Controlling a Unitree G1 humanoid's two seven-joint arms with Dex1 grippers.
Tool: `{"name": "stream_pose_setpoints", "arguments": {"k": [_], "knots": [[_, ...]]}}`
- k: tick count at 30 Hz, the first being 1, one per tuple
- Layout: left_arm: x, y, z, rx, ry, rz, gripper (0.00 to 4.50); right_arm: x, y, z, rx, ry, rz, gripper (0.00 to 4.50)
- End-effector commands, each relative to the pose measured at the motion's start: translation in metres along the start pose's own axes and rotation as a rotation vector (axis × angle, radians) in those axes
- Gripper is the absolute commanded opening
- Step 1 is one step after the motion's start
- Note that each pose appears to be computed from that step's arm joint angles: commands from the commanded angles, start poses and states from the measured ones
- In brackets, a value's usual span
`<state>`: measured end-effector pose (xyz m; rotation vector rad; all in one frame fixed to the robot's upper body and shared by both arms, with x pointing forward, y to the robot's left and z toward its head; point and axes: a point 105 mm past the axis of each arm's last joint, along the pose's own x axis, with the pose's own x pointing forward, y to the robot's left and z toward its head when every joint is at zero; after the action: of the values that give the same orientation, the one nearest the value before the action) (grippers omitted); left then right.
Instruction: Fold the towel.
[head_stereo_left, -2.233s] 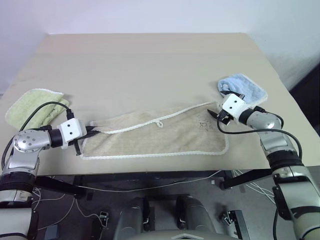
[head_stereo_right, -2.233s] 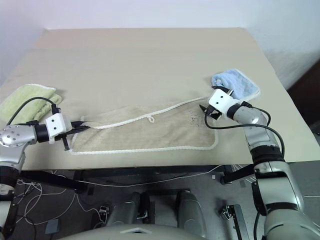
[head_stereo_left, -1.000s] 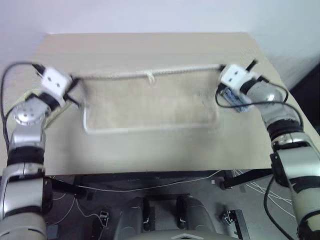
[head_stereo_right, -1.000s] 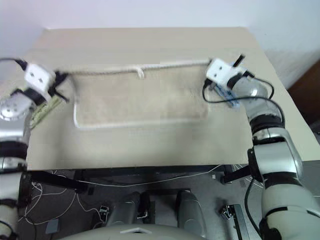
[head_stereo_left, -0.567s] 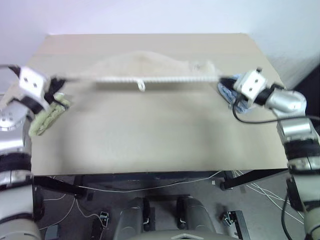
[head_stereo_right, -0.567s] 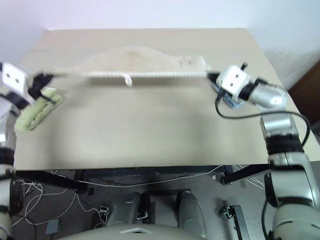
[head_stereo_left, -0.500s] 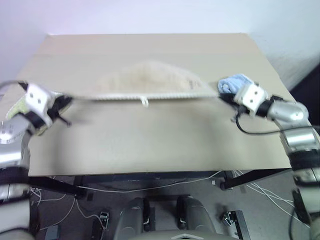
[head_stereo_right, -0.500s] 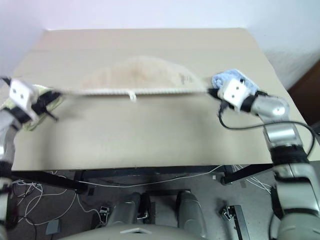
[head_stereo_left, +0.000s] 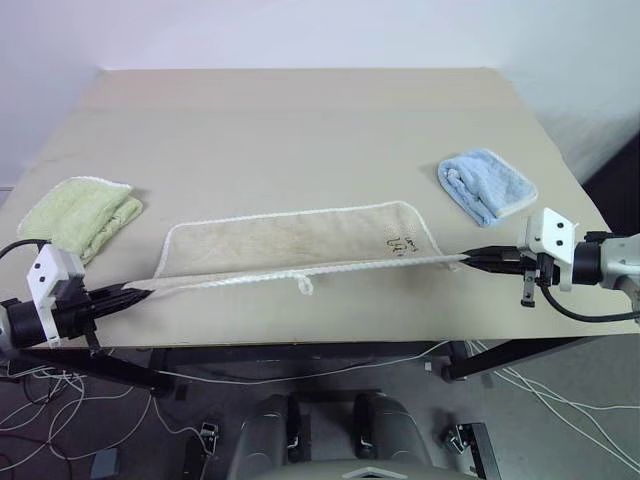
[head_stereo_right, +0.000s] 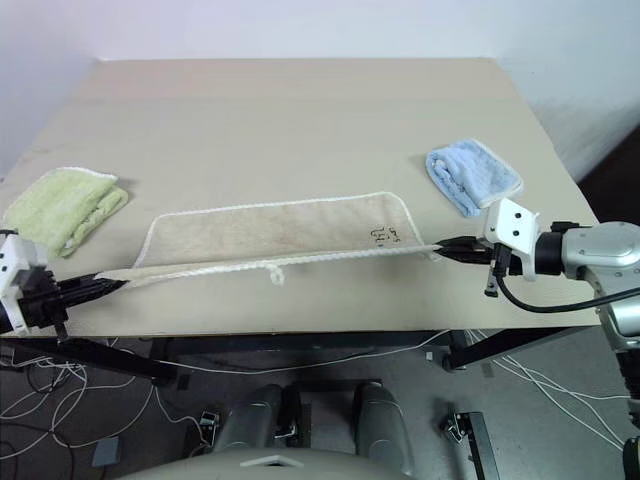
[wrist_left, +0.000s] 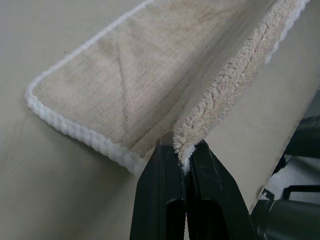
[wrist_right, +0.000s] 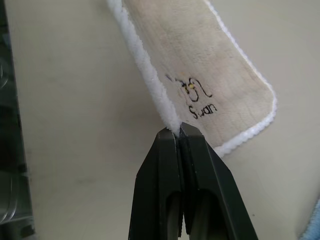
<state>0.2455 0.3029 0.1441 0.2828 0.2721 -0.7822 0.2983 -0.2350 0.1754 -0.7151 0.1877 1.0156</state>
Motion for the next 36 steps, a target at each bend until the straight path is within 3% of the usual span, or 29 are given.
{"name": "stream_pose_setpoints", "arguments": {"k": [1, 7, 17, 20, 24, 31, 34, 36], "knots": [[0.007, 0.017, 0.006, 0.071, -0.008, 0.098, 0.00, 0.007, -0.025, 0.002, -0.061, 0.012, -0.113, 0.01], [0.036, 0.063, 0.000, 0.165, 0.013, 0.306, 0.00, 0.042, -0.066, -0.010, -0.117, 0.064, -0.268, 0.01], [0.060, 0.079, -0.010, 0.212, 0.058, 0.351, 0.00, 0.082, -0.086, -0.013, -0.162, 0.062, -0.331, 0.01], [0.063, 0.078, -0.006, 0.182, 0.019, 0.346, 0.68, 0.086, -0.084, -0.015, -0.167, 0.066, -0.314, 0.00], [0.064, 0.077, -0.004, 0.155, -0.006, 0.339, 2.02, 0.084, -0.088, -0.015, -0.142, 0.048, -0.329, 0.99], [0.058, 0.087, 0.003, 0.128, -0.055, 0.421, 4.48, 0.066, -0.101, -0.011, -0.144, 0.027, -0.434, 3.45], [0.050, 0.102, 0.003, 0.148, -0.034, 0.543, 4.50, 0.057, -0.106, -0.007, -0.144, 0.004, -0.487, 4.49], [0.045, 0.114, 0.001, 0.111, -0.030, 0.628, 4.50, 0.052, -0.108, -0.005, -0.146, -0.007, -0.524, 4.49]]}}
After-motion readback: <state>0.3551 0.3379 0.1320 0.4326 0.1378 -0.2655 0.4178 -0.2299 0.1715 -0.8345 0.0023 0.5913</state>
